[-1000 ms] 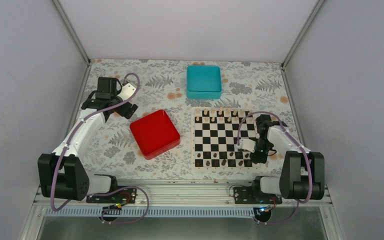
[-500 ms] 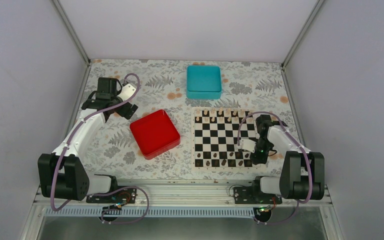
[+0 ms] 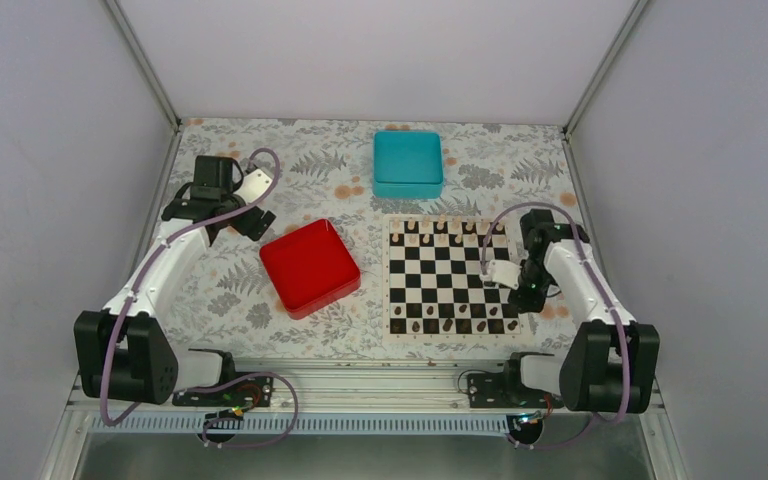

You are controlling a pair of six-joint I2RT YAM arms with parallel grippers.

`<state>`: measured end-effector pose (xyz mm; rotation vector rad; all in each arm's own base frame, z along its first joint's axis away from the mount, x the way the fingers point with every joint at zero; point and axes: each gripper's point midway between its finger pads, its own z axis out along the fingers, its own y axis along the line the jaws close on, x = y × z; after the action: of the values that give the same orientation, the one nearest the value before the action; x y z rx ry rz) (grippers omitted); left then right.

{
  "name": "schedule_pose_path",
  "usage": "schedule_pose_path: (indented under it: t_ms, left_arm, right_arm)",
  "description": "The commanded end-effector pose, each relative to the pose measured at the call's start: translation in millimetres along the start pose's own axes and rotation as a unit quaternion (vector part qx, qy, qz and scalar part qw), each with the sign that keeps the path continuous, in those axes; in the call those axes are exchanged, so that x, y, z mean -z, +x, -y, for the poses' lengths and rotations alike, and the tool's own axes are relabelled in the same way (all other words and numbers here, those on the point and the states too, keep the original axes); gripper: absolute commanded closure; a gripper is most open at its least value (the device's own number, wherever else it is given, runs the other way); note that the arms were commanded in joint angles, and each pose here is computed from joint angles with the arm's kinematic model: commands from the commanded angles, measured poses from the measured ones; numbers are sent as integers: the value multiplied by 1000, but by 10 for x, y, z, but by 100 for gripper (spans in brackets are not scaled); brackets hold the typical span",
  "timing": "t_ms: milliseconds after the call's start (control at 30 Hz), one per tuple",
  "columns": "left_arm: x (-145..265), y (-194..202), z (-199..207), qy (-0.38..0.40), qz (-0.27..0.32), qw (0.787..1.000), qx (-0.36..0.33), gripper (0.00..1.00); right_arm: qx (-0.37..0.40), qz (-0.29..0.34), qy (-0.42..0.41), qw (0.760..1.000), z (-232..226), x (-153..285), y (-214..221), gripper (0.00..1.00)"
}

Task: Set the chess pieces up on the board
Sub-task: Place the chess piece on the chessboard, then reset both arms

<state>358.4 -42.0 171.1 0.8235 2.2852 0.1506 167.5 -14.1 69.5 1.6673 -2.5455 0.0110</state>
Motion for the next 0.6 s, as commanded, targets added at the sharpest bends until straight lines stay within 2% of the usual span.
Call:
schedule_pose_path:
  t_ms: [0,33,67,100,133,167,300,567]
  left_arm:
    - [153,-94,14,5,22,1000,-13,0]
    - [179,-107,13,4,25,1000,-14,0]
    - [194,-113,10,4,26,1000,-15,0]
    - [215,-121,6,3,27,1000,-15,0]
    - [236,-133,-7,-1,29,999,-16,0]
    - [258,-148,-28,-5,32,999,-15,0]
    - [295,-233,-36,-1,46,999,-10,0]
    - [424,-492,-92,-3,95,995,-7,0]
  right_arm:
    - [-12,-26,40,999,126,312,117,65]
    - [-18,-21,55,998,201,399,97,61]
    - [-26,-9,73,997,299,521,51,51]
    - [-35,8,90,995,395,653,-11,33]
    - [-45,28,110,992,504,814,-78,9]
    - [-58,49,134,988,625,980,-142,1]
    - [-113,113,220,962,1018,1449,-303,0]
    - [-204,220,271,915,1306,1687,-535,0]
